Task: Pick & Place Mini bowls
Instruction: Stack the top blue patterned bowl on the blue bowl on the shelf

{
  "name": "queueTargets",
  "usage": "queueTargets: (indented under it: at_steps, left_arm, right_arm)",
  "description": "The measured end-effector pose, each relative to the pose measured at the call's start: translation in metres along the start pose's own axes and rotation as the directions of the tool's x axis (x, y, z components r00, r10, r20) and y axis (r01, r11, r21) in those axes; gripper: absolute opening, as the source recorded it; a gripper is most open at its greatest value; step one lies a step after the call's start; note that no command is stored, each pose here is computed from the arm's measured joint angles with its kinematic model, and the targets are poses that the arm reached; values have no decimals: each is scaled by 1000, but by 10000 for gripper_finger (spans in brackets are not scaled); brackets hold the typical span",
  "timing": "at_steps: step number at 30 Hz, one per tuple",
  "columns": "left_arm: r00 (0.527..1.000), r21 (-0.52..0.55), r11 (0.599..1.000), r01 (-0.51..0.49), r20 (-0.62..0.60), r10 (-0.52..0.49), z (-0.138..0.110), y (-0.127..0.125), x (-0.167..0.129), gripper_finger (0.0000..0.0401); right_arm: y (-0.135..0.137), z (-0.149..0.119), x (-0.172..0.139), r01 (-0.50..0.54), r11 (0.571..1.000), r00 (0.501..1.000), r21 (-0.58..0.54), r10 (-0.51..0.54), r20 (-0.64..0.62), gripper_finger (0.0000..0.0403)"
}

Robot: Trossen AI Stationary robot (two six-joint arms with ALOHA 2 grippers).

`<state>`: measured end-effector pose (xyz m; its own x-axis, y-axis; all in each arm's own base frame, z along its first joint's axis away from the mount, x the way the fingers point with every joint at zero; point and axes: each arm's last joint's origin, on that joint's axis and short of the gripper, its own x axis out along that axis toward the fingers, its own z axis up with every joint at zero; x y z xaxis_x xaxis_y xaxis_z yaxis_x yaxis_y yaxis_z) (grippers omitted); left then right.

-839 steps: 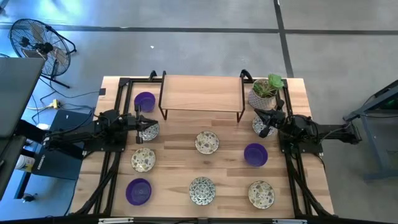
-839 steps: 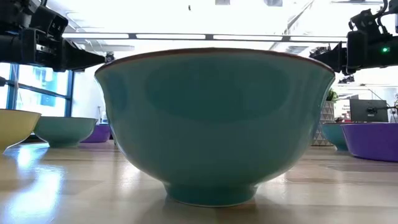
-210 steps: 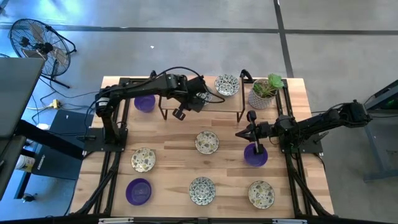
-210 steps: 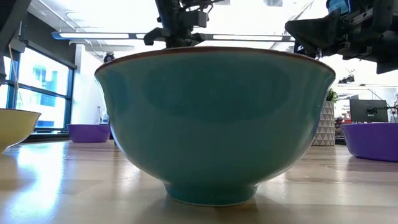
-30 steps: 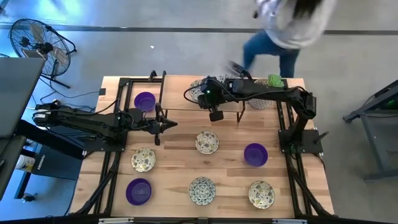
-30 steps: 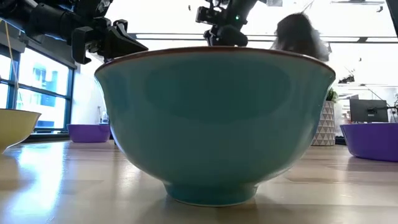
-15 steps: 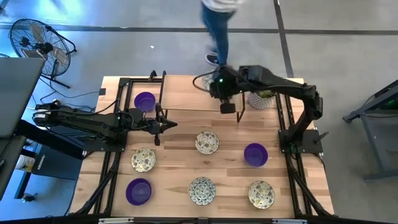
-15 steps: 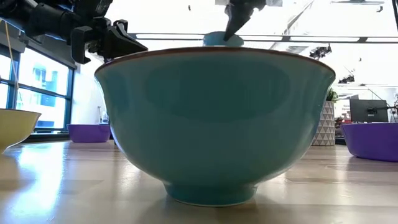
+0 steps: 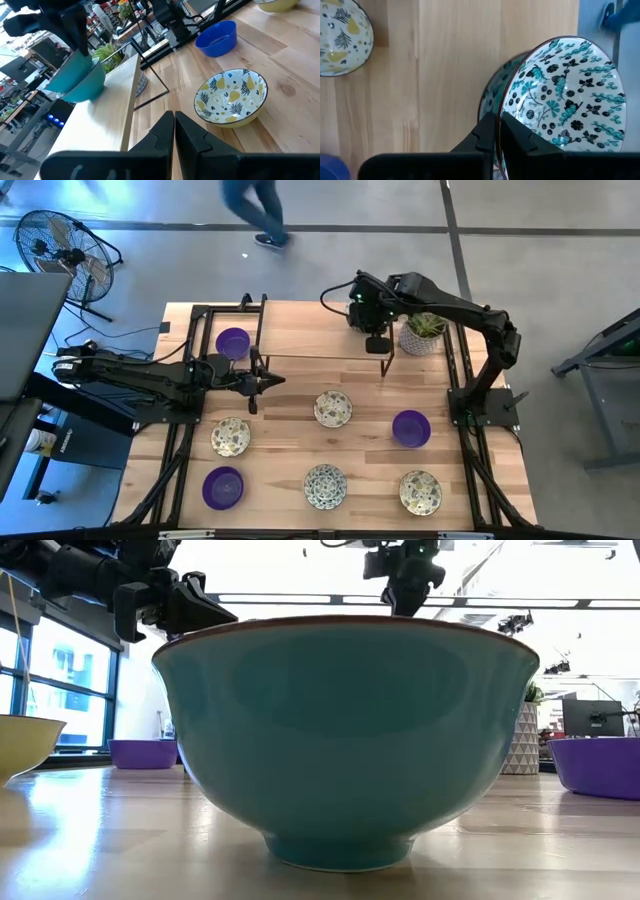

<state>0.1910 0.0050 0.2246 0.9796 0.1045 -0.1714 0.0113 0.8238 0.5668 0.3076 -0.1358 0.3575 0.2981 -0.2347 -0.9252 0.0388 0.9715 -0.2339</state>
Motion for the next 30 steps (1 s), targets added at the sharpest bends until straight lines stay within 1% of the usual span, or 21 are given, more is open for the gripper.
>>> queueTargets:
  at_steps: [11,15,18,26,30]
  left_arm:
    - [1000,0,1000,4,0,-4,0,0,0,10]
    - [1000,0,1000,5,1,-5,0,0,0,10]
    - [1000,-1,1000,5,2,-5,0,0,0,10]
    - [1000,-4,1000,5,2,-5,0,0,0,10]
    - [1000,-4,1000,6,2,-6,0,0,0,10]
  right_arm:
    - [-2,-3,12,-23,1000,1000,6,23,-8,17]
    - [-2,-3,12,-18,1000,1000,7,18,-8,26]
    - [-2,-3,12,-17,1000,1000,9,17,-7,42]
    - [-2,-3,12,2,1000,1000,31,-2,-13,106]
    - [-1,-4,9,-1,999,1000,49,1,-9,122]
